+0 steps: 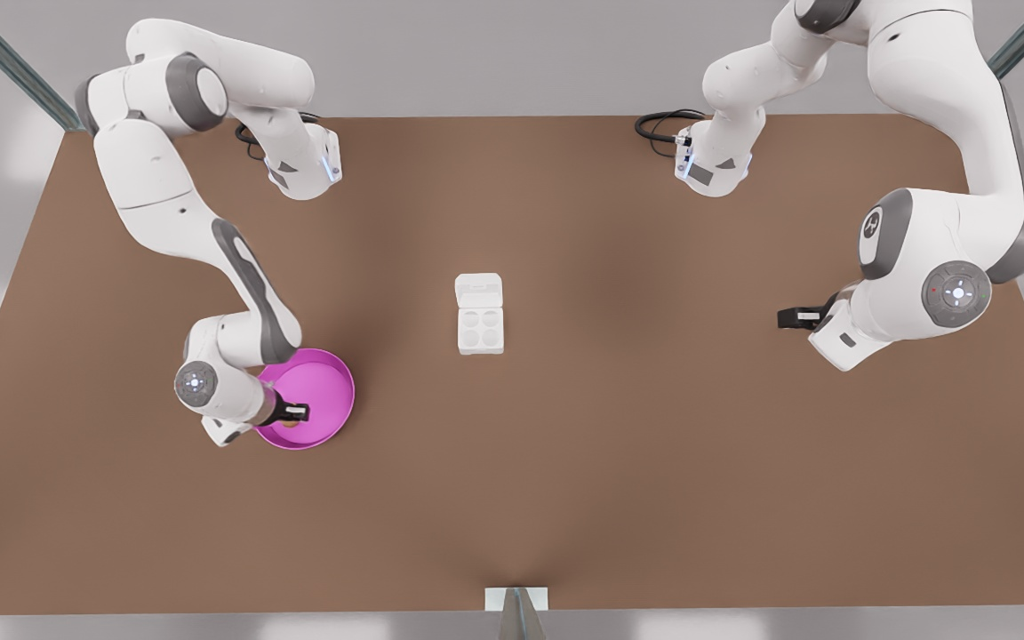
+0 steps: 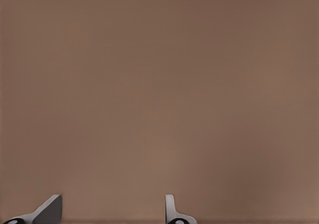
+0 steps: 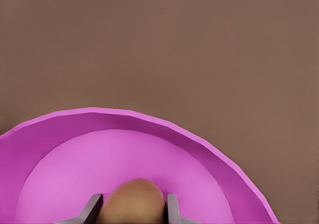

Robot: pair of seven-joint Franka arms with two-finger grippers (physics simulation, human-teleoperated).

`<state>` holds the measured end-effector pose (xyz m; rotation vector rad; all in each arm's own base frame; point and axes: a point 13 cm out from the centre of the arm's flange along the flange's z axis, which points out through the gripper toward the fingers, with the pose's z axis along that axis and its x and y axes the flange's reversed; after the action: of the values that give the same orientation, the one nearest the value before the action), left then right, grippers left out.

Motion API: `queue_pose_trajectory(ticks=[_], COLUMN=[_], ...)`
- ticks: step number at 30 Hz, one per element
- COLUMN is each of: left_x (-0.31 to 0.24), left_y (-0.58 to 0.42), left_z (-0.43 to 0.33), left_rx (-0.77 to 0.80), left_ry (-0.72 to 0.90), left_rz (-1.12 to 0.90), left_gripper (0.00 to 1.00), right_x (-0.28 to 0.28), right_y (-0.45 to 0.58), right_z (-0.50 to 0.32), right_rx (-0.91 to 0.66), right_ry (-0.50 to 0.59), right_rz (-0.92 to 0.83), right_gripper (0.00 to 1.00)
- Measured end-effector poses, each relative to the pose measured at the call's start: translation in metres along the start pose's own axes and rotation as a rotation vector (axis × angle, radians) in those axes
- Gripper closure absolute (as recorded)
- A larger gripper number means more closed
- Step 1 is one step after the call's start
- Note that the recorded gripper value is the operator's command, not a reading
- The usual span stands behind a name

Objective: Pack egg into the box and close the box lid

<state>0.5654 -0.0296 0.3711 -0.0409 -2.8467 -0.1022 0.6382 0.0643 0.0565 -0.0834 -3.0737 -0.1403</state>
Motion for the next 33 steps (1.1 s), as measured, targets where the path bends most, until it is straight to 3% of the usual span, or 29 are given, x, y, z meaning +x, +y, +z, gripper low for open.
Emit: queue_pose_trajectory(ticks=[4, 11, 18, 25, 33], left_x=[0.0, -0.001, -0.002, -0.002, -0.001], left_y=[0.001, 0.0, 0.002, 0.003, 0.008], left_z=[0.0, -0.005, -0.005, -0.005, -0.005], left_rx=[-0.002, -0.003, -0.002, -0.001, 0.001], left_ry=[-0.001, -0.011, -0.011, -0.011, -0.009], left_rz=[0.0, 0.0, -0.003, -0.005, -0.012], left_gripper=[0.0, 0.0, 0.0, 0.0, 0.0], right_x=[-0.009, -0.029, -0.031, 0.027, 0.107], right_y=[0.016, 0.114, 0.258, 0.374, 0.42], right_z=[-0.02, -0.057, -0.08, -0.05, -0.056], right_rx=[-0.062, -0.321, -0.484, -0.495, -0.411], right_ry=[-0.015, -0.023, -0.032, 0.019, 0.123], right_rz=[0.004, 0.067, -0.048, -0.206, -0.367], right_gripper=[0.54, 0.54, 0.54, 0.54, 0.54])
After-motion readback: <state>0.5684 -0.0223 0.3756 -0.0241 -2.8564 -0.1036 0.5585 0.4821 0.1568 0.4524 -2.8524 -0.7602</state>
